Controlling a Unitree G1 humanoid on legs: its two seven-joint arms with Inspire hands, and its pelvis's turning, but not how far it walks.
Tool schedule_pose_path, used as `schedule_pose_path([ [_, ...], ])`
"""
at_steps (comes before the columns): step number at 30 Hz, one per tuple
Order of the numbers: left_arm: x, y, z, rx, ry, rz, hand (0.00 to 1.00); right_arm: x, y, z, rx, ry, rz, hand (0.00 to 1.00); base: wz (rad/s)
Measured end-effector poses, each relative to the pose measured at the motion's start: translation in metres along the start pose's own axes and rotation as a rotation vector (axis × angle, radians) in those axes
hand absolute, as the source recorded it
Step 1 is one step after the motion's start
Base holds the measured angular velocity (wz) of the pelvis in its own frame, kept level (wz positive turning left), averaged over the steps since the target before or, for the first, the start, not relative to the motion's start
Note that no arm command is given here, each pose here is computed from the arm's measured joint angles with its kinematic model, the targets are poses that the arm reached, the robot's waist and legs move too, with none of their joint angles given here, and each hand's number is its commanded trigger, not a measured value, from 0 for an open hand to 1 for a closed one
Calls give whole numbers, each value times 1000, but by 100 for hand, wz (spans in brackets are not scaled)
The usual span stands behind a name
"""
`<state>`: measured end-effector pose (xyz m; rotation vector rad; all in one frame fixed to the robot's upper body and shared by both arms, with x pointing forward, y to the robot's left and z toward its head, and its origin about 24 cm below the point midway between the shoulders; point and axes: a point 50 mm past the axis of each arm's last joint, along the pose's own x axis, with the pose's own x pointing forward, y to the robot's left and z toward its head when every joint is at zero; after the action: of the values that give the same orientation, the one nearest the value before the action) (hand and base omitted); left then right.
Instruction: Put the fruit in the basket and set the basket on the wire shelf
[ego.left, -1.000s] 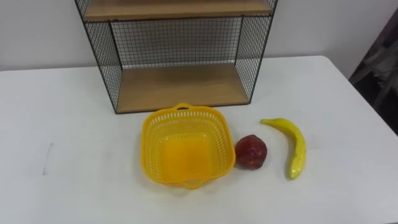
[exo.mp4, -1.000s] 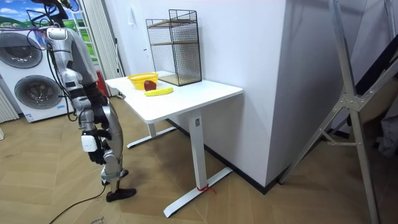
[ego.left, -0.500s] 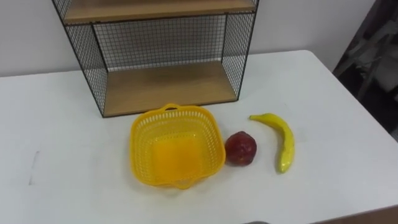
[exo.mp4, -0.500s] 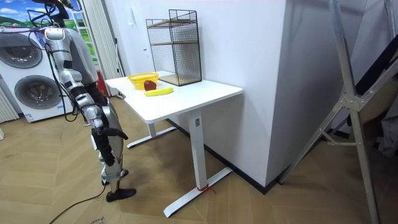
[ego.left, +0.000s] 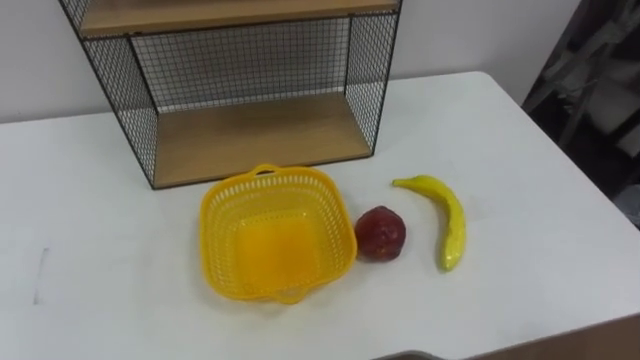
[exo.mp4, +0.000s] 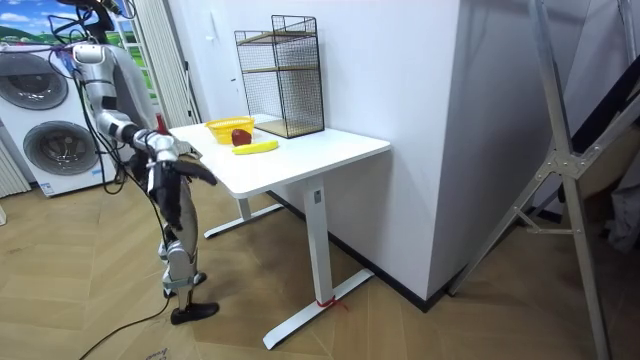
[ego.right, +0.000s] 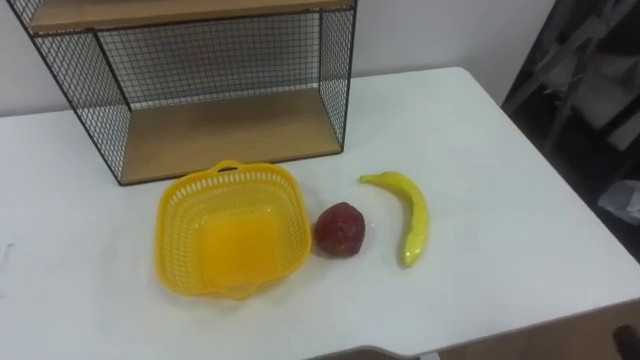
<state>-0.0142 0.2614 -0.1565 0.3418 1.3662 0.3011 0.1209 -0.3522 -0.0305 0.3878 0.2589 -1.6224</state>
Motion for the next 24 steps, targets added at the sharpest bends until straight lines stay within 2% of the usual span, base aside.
schedule_pose_path([
  [4,0,-1,0,10,-8,-4,0,-12,15,23,-42,-209,66,0,2],
  [7,0,-3,1,32,-15,-13,0,-29,31,35,-127,-406,185,0,4],
  [10,-1,-7,5,55,-35,-37,0,-47,47,43,-169,-520,324,0,-2],
  [13,-1,-9,8,67,-56,-63,0,-67,62,46,-200,-606,477,0,0],
  [20,-1,-11,7,84,-55,-88,0,-93,78,41,-307,-711,717,0,4],
  [24,0,-10,11,120,-67,-108,0,-108,88,31,-401,-727,921,0,0],
])
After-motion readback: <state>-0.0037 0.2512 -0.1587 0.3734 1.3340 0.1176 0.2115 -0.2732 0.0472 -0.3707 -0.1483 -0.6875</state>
